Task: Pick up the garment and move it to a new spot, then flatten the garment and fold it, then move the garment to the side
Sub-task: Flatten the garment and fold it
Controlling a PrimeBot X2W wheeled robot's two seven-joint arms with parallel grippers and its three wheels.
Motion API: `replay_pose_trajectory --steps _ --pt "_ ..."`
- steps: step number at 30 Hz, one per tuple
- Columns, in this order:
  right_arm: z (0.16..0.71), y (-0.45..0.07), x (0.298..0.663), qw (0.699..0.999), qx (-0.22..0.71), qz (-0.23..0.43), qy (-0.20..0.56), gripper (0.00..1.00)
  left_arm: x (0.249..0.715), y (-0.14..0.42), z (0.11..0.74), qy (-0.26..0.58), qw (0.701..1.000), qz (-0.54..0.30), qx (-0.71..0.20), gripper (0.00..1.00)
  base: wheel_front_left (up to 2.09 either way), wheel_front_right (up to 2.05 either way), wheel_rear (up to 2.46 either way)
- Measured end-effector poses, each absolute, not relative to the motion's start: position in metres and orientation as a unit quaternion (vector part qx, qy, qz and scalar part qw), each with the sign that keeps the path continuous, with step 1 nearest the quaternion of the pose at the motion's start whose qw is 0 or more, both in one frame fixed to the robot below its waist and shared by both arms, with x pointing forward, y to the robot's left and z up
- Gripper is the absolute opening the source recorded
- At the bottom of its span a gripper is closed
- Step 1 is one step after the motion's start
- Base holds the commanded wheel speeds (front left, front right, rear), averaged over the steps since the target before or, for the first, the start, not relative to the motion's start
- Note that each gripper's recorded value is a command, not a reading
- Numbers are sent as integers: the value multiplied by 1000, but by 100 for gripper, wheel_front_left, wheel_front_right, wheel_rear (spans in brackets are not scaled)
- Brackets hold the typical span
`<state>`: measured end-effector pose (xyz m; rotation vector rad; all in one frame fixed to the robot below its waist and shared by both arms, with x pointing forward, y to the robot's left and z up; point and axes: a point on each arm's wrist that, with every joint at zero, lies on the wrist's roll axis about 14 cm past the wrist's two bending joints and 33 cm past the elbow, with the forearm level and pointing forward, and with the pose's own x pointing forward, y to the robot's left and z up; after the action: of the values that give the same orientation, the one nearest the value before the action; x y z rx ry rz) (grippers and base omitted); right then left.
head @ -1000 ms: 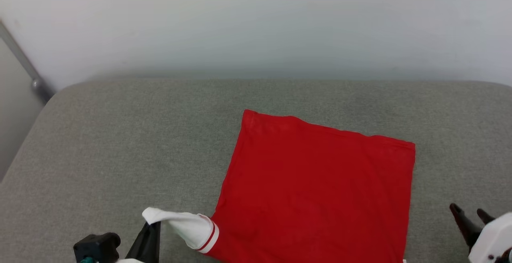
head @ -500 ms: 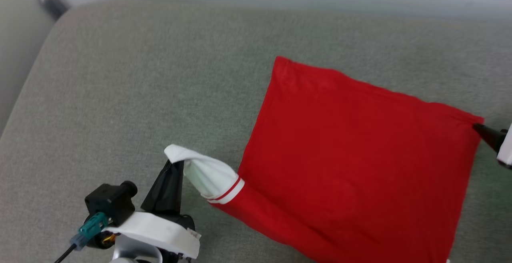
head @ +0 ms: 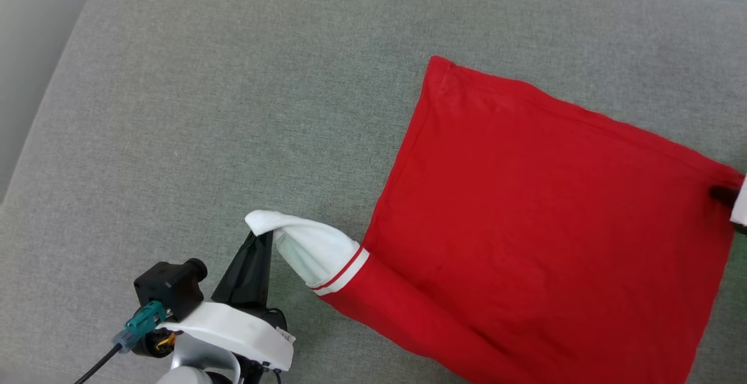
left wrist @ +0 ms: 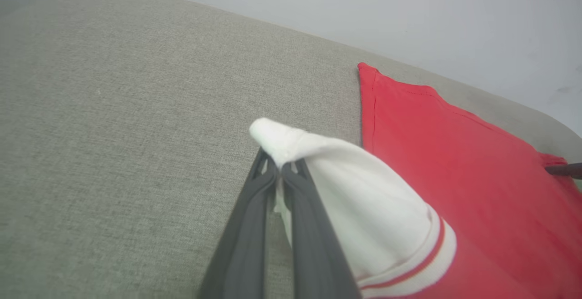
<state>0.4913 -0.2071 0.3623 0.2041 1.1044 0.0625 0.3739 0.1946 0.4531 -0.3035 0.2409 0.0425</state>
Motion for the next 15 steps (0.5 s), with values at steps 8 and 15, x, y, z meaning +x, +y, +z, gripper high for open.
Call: replay_pose_trajectory --steps 8,15 --pt "416 -229 485 883 29 32 467 0 353 201 452 127 980 31 -150 0 0 0 0" --pt "441 -287 413 885 -2 -19 466 0 334 197 446 148 977 23 -154 0 0 0 0"
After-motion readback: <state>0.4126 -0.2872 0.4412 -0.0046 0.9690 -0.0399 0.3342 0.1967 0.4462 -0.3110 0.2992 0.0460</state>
